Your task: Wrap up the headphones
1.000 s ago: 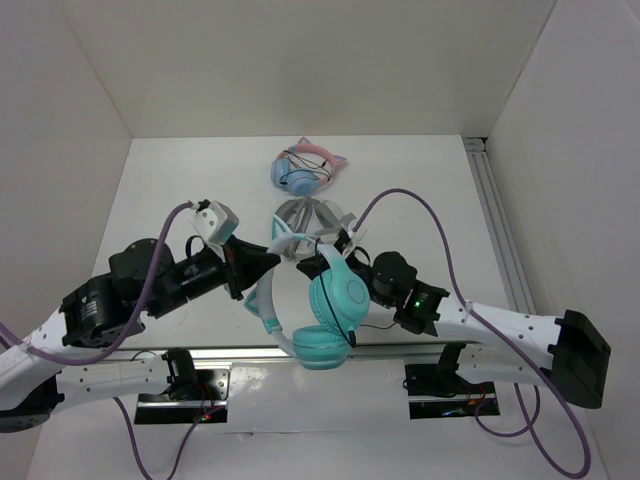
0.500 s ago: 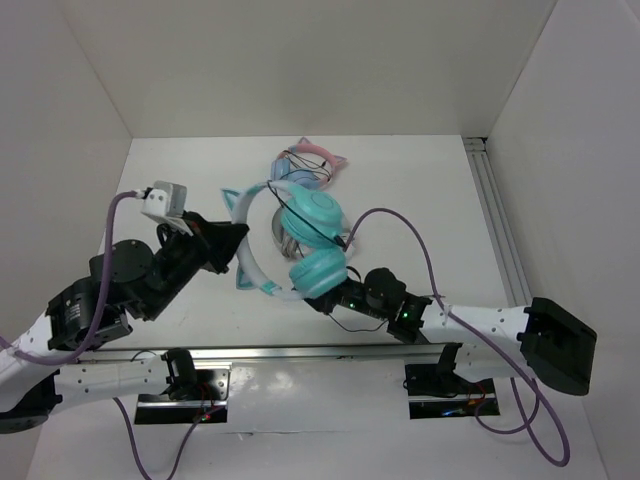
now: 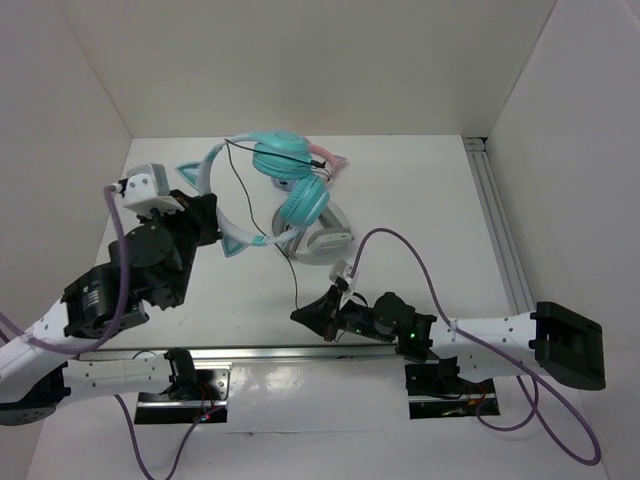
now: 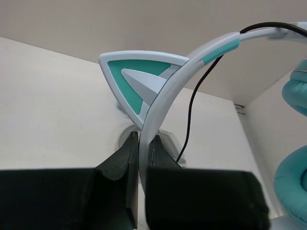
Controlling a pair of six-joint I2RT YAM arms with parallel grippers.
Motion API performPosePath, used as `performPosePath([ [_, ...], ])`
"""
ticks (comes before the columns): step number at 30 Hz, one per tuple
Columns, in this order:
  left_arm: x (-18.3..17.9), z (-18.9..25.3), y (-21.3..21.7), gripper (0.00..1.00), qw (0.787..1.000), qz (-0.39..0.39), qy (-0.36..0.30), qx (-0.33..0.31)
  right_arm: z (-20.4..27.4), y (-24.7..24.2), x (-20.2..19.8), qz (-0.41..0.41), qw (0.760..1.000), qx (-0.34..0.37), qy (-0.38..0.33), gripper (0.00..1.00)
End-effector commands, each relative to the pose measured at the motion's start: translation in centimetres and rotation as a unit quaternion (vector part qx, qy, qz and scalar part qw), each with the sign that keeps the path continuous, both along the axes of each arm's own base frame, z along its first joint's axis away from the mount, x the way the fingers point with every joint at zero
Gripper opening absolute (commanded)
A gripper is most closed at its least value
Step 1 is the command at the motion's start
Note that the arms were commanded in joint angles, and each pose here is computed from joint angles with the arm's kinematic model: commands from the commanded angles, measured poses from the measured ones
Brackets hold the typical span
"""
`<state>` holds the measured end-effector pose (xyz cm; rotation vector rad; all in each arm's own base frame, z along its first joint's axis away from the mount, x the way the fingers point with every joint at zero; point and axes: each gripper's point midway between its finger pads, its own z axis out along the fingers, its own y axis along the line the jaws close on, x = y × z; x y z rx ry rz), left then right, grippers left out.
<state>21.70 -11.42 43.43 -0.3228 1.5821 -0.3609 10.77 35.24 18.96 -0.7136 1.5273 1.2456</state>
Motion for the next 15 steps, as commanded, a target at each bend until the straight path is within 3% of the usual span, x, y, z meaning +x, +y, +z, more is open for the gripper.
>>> performPosePath([
  [1,0.9,3.3,1.5,0.0,0.997,0.069,-0.034,-0.028,2.1,-0.2,-0.7,-0.001,0.999,0.033,-0.008,0.0],
  [8,4.3,2.9,3.2,0.0,0.993,0.111,-0.031,0.025,3.1,-1.6,-2.3,-0.019,0.999,0.036,-0.016,0.0],
  [15,8.6,0.3,3.7,0.0,0.984,0.152,0.01,0.09,2.0,-1.4,-5.0,-0.014,0.999,-0.026,-0.034,0.0],
])
